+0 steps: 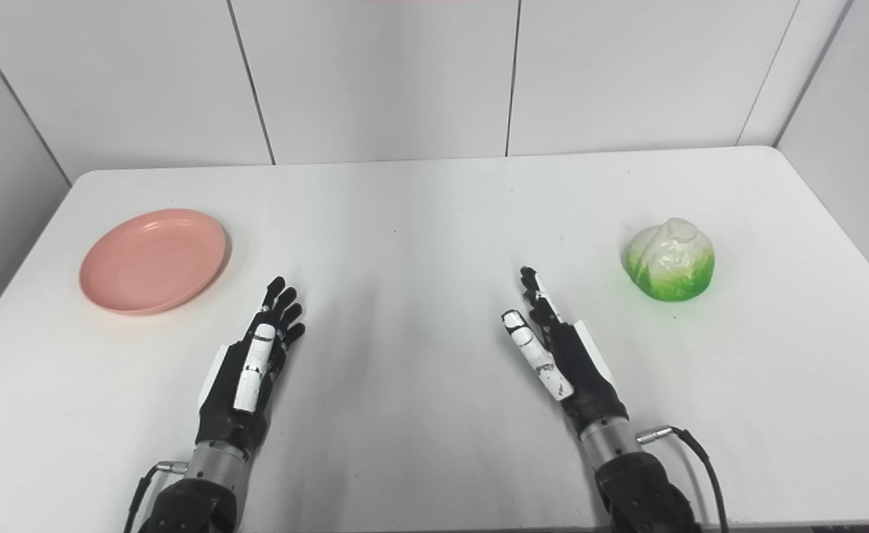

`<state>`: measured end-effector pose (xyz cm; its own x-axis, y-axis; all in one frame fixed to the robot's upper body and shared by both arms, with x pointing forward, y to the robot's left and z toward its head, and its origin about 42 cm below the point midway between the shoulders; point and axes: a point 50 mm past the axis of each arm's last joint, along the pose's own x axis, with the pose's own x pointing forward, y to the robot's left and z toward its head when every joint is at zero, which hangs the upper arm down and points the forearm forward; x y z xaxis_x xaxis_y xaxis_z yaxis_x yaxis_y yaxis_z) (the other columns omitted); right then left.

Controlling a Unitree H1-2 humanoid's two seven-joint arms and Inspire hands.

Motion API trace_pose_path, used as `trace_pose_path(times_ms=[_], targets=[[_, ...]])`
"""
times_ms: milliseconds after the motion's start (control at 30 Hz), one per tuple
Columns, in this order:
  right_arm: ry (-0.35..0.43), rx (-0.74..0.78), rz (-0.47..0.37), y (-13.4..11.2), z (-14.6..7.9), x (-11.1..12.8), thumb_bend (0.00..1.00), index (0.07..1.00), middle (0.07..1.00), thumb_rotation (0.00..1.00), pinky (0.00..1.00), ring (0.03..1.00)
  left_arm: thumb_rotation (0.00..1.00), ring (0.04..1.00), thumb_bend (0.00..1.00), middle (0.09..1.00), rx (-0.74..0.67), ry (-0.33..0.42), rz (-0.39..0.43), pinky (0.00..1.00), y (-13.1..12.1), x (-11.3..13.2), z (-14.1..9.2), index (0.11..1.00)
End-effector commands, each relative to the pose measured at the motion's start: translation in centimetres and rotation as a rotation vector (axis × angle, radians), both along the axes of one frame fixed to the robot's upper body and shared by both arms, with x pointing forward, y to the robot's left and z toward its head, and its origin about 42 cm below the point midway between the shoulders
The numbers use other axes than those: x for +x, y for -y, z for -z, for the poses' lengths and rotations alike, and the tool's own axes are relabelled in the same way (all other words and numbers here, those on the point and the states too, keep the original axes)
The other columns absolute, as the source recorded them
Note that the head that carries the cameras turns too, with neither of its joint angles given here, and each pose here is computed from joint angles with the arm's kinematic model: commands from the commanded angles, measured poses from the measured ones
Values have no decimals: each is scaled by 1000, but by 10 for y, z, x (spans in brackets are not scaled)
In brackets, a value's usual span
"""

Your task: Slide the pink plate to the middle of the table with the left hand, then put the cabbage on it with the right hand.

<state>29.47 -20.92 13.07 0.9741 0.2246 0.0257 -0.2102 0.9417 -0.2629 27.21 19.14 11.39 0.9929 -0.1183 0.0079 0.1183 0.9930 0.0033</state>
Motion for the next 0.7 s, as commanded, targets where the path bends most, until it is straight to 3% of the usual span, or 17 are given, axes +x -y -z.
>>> trace_pose_path(times_ms=[0, 233, 500, 667], targets=[[53, 6, -23, -2, -7, 4, 477, 1000, 1000, 1000, 972, 1000, 1000, 978, 357, 991, 4, 2, 5, 970, 1, 5, -2, 987], [45, -4, -25, 9, -3, 3, 450, 1000, 1000, 1000, 979, 1000, 1000, 974, 327, 981, 8, 15, 11, 966, 13, 9, 7, 979], [54, 2, -36, 23, 2, 4, 438, 1000, 1000, 1000, 990, 1000, 1000, 978, 363, 986, 42, 5, 16, 957, 30, 18, 33, 983], [54, 11, -39, 25, 4, 6, 375, 1000, 1000, 1000, 1000, 1000, 1000, 963, 374, 971, 41, -3, 19, 939, 37, 20, 44, 969]])
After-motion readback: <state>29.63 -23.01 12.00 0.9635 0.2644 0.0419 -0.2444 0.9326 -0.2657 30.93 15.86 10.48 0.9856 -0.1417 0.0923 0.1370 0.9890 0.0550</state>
